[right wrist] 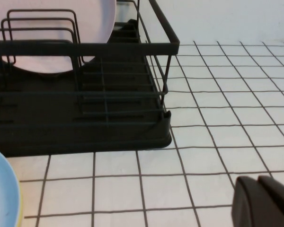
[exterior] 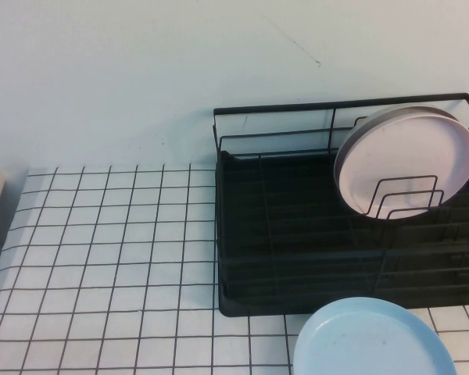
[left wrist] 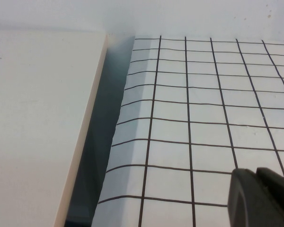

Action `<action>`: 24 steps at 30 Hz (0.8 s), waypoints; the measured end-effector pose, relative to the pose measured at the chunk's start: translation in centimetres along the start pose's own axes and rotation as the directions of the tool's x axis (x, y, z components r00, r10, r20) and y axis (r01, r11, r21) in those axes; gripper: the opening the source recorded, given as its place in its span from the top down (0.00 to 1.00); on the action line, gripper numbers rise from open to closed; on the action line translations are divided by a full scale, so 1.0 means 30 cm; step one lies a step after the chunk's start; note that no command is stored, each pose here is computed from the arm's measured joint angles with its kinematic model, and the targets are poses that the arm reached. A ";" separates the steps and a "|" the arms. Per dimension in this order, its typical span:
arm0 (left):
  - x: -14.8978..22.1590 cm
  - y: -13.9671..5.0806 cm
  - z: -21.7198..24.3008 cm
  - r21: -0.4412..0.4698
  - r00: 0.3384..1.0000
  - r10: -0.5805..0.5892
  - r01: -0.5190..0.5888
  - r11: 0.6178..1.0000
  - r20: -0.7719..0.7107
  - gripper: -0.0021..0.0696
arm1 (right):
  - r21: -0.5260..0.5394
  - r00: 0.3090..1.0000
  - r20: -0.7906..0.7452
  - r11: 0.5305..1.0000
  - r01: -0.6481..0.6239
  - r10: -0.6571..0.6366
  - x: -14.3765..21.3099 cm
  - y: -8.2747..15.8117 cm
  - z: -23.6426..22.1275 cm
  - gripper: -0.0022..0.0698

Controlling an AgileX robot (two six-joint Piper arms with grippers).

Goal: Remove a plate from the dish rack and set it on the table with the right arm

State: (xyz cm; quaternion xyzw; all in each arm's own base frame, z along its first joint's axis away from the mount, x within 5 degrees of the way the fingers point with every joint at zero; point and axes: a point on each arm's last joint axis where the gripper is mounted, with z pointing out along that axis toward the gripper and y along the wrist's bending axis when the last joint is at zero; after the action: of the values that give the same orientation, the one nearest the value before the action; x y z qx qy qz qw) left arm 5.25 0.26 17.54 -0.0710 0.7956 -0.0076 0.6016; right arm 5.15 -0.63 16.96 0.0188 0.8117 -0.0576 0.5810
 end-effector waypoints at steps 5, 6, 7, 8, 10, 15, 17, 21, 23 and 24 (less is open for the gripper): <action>0.000 0.000 0.000 0.000 1.000 0.000 0.000 1.000 0.000 0.98 | 0.000 1.000 -0.004 1.000 0.000 0.000 0.001 0.000 0.000 0.97; 0.000 0.000 0.000 0.000 1.000 0.000 0.000 1.000 0.000 0.98 | 0.000 1.000 -0.003 1.000 -0.001 0.001 0.000 0.000 0.000 0.97; 0.000 0.000 0.000 0.000 1.000 0.000 0.000 1.000 0.000 0.98 | 0.000 1.000 -0.005 1.000 -0.001 0.001 0.001 0.000 0.000 0.97; 0.000 0.000 0.000 0.000 1.000 0.000 0.000 1.000 0.000 0.98 | 0.000 1.000 -0.005 1.000 -0.001 0.001 0.001 0.000 0.000 0.97; 0.000 0.000 0.000 0.000 1.000 0.000 0.000 1.000 0.000 0.98 | 0.001 1.000 -0.007 1.000 -0.001 0.001 0.001 0.000 0.000 0.97; 0.000 0.000 0.000 0.000 1.000 0.000 0.000 1.000 0.000 0.98 | 0.001 1.000 -0.007 1.000 -0.001 0.001 0.001 0.000 0.000 0.97; 0.000 0.000 0.000 0.000 1.000 0.000 0.000 1.000 0.000 0.98 | 0.001 1.000 -0.007 1.000 -0.001 0.001 0.001 0.000 0.000 0.97; 0.000 0.000 0.000 0.000 1.000 0.000 0.000 1.000 0.000 0.98 | 0.001 1.000 -0.007 1.000 -0.001 0.001 0.001 0.000 0.000 0.97; 0.000 0.000 0.000 0.000 1.000 0.000 0.000 1.000 0.000 0.98 | 0.001 1.000 -0.007 1.000 -0.001 0.001 0.001 0.000 0.000 0.97; 0.000 0.000 0.000 0.000 1.000 0.000 0.000 1.000 0.000 0.98 | 0.001 1.000 -0.007 1.000 -0.001 0.001 0.001 0.000 0.000 0.97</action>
State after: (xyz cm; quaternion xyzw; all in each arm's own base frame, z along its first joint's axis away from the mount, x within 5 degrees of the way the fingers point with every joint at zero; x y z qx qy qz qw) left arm 5.25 0.26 17.54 -0.0710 0.7956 -0.0076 0.6016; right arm 5.12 -0.64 16.92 0.0196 0.8136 -0.0578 0.5782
